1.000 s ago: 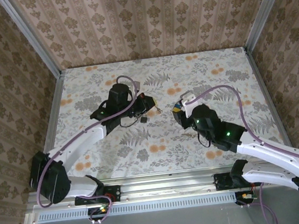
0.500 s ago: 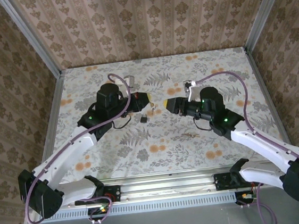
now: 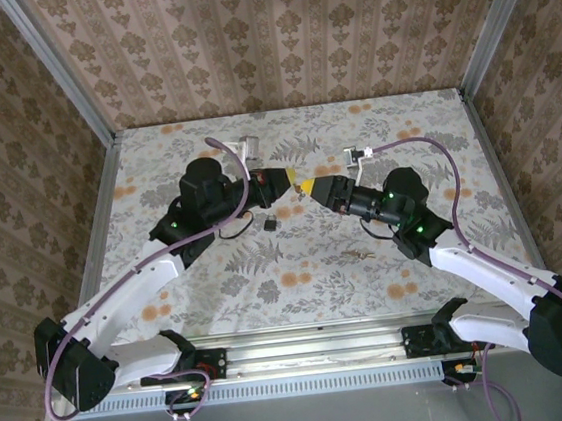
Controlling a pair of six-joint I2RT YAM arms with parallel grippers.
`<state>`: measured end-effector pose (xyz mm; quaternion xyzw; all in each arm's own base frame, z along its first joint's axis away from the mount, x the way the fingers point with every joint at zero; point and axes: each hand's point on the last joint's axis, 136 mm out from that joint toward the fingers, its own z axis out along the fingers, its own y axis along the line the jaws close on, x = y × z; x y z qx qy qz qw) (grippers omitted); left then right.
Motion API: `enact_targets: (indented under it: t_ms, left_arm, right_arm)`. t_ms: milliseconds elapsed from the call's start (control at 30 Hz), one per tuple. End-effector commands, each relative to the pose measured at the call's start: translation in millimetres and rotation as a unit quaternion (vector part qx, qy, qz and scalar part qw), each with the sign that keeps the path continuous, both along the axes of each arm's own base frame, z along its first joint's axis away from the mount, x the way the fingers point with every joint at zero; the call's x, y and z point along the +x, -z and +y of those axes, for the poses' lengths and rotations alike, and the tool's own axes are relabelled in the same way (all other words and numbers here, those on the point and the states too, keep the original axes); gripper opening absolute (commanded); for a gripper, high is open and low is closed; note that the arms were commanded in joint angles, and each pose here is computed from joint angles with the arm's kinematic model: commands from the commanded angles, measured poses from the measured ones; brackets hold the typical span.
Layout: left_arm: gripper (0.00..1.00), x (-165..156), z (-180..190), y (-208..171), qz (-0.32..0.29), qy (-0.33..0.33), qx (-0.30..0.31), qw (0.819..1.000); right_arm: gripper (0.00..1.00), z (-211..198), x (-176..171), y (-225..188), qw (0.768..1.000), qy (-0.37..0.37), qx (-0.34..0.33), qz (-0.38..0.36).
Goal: Unlock with the key
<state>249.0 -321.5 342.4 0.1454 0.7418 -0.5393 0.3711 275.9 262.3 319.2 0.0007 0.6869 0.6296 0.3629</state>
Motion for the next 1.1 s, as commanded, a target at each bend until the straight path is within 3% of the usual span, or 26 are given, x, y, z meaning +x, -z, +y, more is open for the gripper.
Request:
enact_targets:
  t_ms: [0,400,700,833,933,1000,1067]
  left_arm:
    - [0.0,-8.8,-3.5,-16.3,-0.012,0.018,-0.037,0.999]
    - [0.0,-12.7,-3.1,-22.4,-0.007,0.018,-0.061,0.998]
    - [0.0,-13.4,-4.6,-28.3,-0.004,0.023,-0.081,0.996]
    - [0.0,-14.3,-4.6,-29.4,-0.004,0.025,-0.083,0.996]
    - [0.0,-12.4,-2.1,-26.2,0.002,0.017,-0.081,0.997]
    - [0.13,-10.2,1.4,-21.2,0.011,0.009,-0.075,0.997]
    - [0.34,-8.4,7.5,-19.1,0.018,0.006,-0.076,0.997]
  right_arm:
    - [0.48,2.5,-6.8,-18.1,0.999,-0.024,0.029,-0.024]
    - [0.36,2.6,-15.8,-24.6,0.998,-0.04,0.034,-0.036]
    - [0.16,2.7,-16.2,-24.6,0.998,-0.04,0.032,-0.037]
    - [0.01,2.5,-15.3,-25.7,0.998,-0.039,0.031,-0.041]
    - [0.0,-0.6,-13.9,-25.2,0.998,-0.026,0.025,-0.044]
    - [0.0,-2.5,-13.9,-23.6,0.999,-0.021,0.014,-0.046]
    - [0.0,-3.7,-15.3,-22.5,0.999,-0.021,0.0,-0.049]
